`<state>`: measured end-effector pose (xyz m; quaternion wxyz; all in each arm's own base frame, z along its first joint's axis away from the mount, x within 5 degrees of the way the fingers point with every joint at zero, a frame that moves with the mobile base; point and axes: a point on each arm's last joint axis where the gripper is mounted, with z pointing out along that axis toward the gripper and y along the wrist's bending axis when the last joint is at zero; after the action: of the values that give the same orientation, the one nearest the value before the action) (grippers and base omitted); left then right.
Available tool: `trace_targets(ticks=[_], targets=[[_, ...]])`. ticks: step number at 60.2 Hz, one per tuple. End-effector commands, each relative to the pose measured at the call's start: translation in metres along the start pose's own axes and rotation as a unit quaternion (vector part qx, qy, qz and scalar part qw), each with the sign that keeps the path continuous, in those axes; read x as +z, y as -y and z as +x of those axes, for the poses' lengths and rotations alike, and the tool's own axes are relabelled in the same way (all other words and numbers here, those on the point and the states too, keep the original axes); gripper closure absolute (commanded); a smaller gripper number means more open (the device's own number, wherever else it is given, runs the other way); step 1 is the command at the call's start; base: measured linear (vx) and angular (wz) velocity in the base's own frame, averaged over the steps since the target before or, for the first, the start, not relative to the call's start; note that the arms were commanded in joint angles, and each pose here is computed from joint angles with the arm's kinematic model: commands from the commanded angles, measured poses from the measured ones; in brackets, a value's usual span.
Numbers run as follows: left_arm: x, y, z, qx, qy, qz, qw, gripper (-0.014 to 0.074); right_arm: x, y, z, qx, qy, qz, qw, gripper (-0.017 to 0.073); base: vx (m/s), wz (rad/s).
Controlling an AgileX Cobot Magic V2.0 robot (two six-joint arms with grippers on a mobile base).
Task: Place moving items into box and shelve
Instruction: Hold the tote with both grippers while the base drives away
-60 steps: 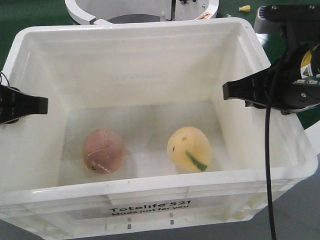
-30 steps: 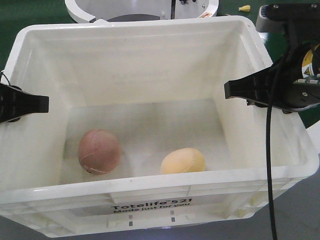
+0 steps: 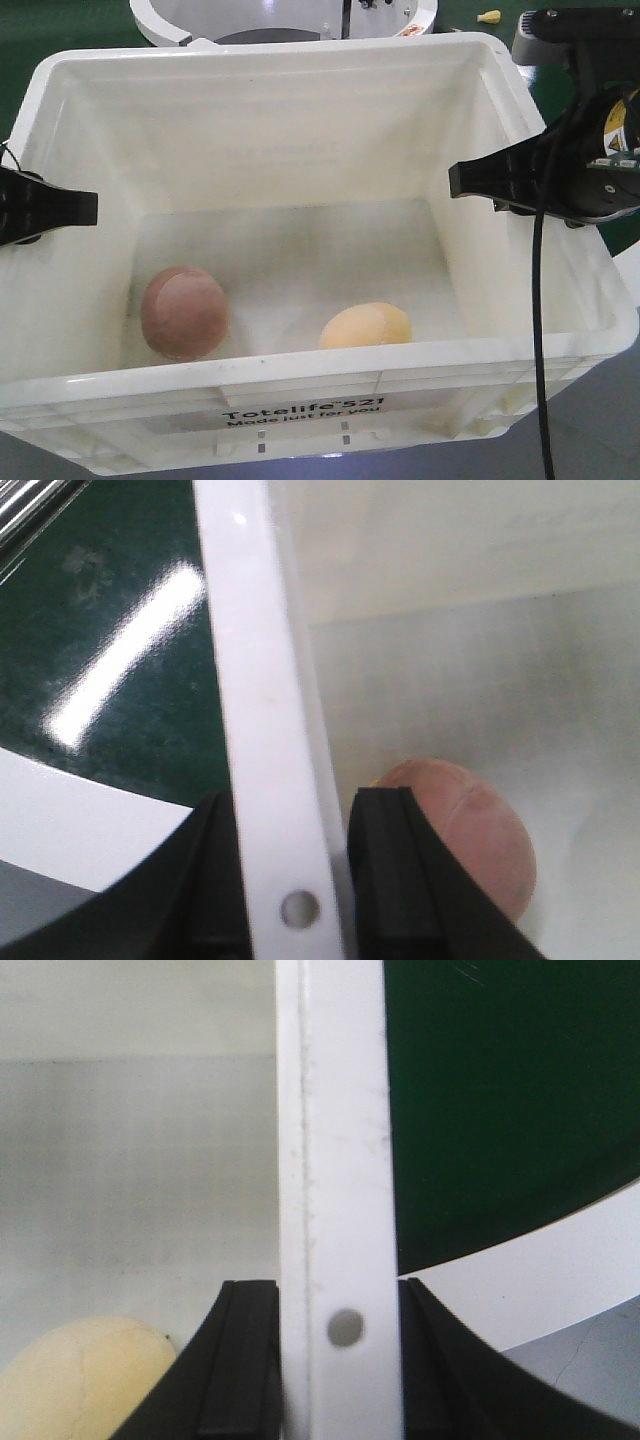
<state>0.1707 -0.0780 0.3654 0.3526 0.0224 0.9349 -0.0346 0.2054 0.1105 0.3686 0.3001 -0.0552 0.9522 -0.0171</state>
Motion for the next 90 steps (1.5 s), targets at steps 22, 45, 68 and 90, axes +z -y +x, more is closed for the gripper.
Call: trace_targets(ticks=[22, 45, 68, 90], targets=[[-0.0183, 0.0007, -0.016, 0.013, 0.087, 0.027, 0.996, 0.0499, -0.019, 0.0089, -0.013, 0.002, 0.075, 0.004, 0.997, 0.0464, 0.0, 0.0], [-0.0183, 0.0007, -0.016, 0.013, 0.087, 0.027, 0.996, 0.0499, -0.0189, 0.0094, -0.0121, 0.003, 0.07, 0.007, 0.998, 0.0464, -0.05, 0.11], [-0.0183, 0.0007, -0.016, 0.013, 0.087, 0.027, 0.996, 0.0499, -0.0189, 0.0094, -0.0121, 0.003, 0.07, 0.007, 0.998, 0.0464, -0.1, 0.35], [-0.0183, 0.0007, -0.016, 0.013, 0.087, 0.027, 0.996, 0.0499, -0.0189, 0.0094, -0.0121, 0.003, 0.07, 0.007, 0.998, 0.0464, -0.11, 0.44]])
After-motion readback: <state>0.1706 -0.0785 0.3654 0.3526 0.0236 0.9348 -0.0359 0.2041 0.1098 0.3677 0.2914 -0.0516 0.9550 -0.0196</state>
